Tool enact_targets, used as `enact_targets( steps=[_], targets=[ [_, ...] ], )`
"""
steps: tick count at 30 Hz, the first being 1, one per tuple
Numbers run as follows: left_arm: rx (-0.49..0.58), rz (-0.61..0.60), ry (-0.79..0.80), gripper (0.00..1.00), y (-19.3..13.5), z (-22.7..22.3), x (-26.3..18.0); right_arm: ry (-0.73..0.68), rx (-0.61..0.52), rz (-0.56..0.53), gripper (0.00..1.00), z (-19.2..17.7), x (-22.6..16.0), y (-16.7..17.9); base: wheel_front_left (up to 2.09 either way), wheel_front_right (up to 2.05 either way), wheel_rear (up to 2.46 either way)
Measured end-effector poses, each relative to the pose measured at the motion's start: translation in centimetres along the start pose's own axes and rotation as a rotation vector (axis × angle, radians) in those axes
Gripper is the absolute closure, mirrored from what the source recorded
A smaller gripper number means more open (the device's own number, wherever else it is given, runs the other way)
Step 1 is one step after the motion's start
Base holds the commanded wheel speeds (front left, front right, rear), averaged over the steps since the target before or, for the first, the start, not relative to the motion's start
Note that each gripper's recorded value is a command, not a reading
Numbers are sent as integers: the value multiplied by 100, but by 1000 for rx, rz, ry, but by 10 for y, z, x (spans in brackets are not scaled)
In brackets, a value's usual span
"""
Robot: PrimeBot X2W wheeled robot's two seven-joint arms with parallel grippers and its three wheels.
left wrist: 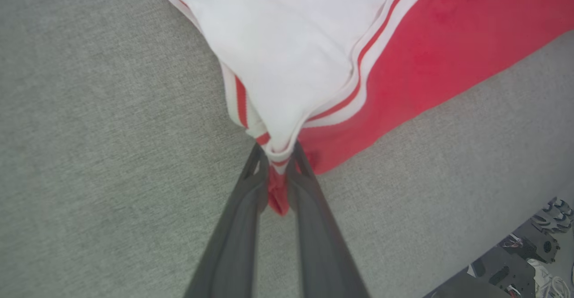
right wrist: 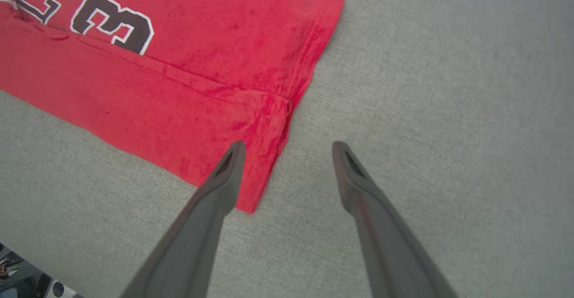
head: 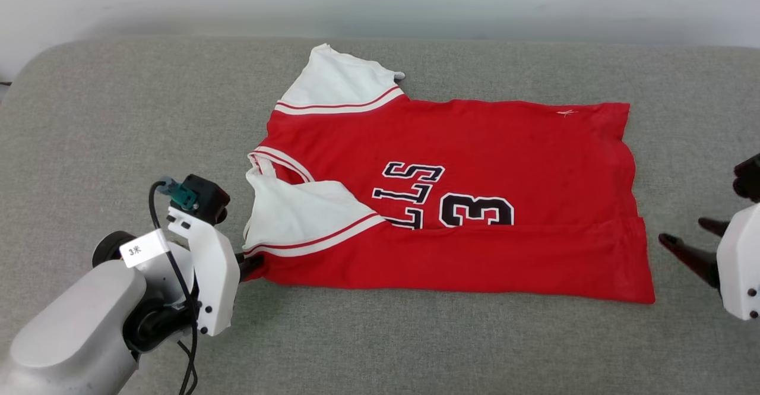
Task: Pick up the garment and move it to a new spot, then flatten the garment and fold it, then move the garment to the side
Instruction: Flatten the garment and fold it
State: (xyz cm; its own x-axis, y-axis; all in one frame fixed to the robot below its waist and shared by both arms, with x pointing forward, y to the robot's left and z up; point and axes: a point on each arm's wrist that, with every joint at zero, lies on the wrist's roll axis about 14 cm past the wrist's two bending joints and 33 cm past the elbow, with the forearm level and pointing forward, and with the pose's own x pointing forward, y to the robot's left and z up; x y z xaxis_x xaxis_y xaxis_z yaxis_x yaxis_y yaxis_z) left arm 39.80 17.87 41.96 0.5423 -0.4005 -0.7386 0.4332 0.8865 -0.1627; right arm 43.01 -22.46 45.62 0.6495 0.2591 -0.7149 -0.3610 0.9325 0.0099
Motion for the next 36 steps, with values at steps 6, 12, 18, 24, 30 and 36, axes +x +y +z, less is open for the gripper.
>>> enact_targets(
  steps=[6, 12, 18, 24, 30, 36],
  targets=[
    [1, -9, -2, 100, -3, -1, 6, 122, 32, 49, 0, -27, 18, 12, 0, 0, 0],
    [3, 0, 5, 100, 2, -3, 13, 206, 70, 76, 0, -58, 43, 25, 0, 0, 0],
    [0, 7, 16, 100, 5, -8, 16, 263, 76, 90, 0, -80, 60, 35, 0, 0, 0],
    [-3, 9, 6, 100, 5, -9, 14, 211, 64, 92, 100, -77, 61, 39, 0, 0, 0],
    [-13, 7, -25, 100, 1, -9, 7, 88, 44, 89, 100, -55, 50, 37, 0, 0, 0],
    [-8, 20, -63, 100, -2, -10, -10, -40, 42, 76, 100, -31, 25, 28, 0, 0, 0]
  ],
)
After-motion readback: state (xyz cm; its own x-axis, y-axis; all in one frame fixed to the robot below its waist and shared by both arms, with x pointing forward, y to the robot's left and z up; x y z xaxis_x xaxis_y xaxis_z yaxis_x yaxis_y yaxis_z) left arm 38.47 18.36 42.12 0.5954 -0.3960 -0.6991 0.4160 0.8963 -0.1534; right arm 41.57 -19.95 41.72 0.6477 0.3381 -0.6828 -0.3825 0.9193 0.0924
